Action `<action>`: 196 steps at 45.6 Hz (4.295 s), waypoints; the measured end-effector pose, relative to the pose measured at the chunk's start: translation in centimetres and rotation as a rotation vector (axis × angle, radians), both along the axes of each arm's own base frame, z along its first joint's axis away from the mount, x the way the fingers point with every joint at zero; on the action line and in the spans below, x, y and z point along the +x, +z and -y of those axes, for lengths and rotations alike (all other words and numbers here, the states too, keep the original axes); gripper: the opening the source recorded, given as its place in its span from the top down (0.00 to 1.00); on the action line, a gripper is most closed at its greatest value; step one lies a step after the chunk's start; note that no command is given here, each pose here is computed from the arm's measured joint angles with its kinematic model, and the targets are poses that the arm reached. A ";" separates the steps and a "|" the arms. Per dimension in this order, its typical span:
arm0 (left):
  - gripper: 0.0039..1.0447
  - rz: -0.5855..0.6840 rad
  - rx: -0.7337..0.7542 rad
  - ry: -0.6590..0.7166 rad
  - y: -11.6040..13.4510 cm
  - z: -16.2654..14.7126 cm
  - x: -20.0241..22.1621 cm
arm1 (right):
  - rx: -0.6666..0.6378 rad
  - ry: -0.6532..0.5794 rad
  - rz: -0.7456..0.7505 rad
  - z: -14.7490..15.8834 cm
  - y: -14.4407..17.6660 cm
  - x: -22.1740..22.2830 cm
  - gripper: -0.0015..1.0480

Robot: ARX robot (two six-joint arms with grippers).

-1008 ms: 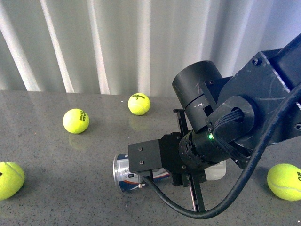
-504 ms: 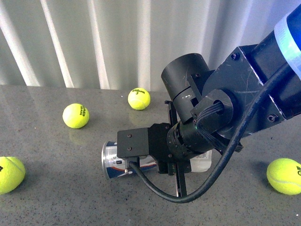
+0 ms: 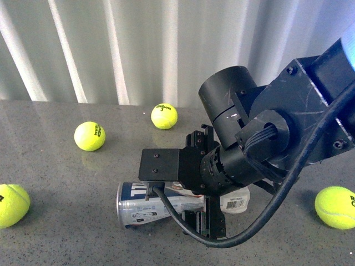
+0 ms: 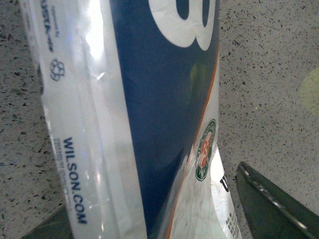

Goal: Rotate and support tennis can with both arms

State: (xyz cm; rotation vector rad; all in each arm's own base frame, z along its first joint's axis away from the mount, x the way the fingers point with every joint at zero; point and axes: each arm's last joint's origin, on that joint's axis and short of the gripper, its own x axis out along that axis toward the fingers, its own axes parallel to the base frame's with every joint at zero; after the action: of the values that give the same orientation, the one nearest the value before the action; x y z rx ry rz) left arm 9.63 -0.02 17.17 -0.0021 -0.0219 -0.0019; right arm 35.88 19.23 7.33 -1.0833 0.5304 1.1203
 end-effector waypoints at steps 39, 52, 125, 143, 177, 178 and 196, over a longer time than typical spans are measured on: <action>0.06 0.000 0.000 0.000 0.0 0.0 0.0 | 0.744 -0.979 0.100 8.2 11.8 -2.9 0.07; 0.06 0.000 0.000 0.000 0.0 0.0 0.0 | 0.918 -1.319 0.229 10.5 10.9 -4.4 0.07; 0.06 0.000 0.000 0.000 0.0 0.0 0.0 | 1.077 -1.125 0.521 19.2 9.0 -22.1 0.97; 0.06 0.000 0.000 0.000 0.0 0.0 0.0 | 1.086 -1.117 0.533 19.2 9.4 -23.6 0.97; 0.06 0.000 0.000 0.000 0.0 0.0 0.0 | 1.087 -1.116 0.534 19.2 9.4 -25.2 0.97; 0.06 0.000 0.000 0.000 0.0 0.0 0.0 | 1.085 -1.118 0.531 19.2 9.4 -25.3 0.97; 0.06 0.001 0.000 0.000 0.0 0.0 0.0 | 1.084 -1.116 0.529 19.2 9.2 -26.1 0.63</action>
State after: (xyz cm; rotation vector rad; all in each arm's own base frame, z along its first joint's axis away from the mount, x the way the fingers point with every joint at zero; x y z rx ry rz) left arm 9.63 -0.02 17.18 -0.0021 -0.0231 -0.0019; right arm 9.77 0.03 16.49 -0.0006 -0.0010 0.0042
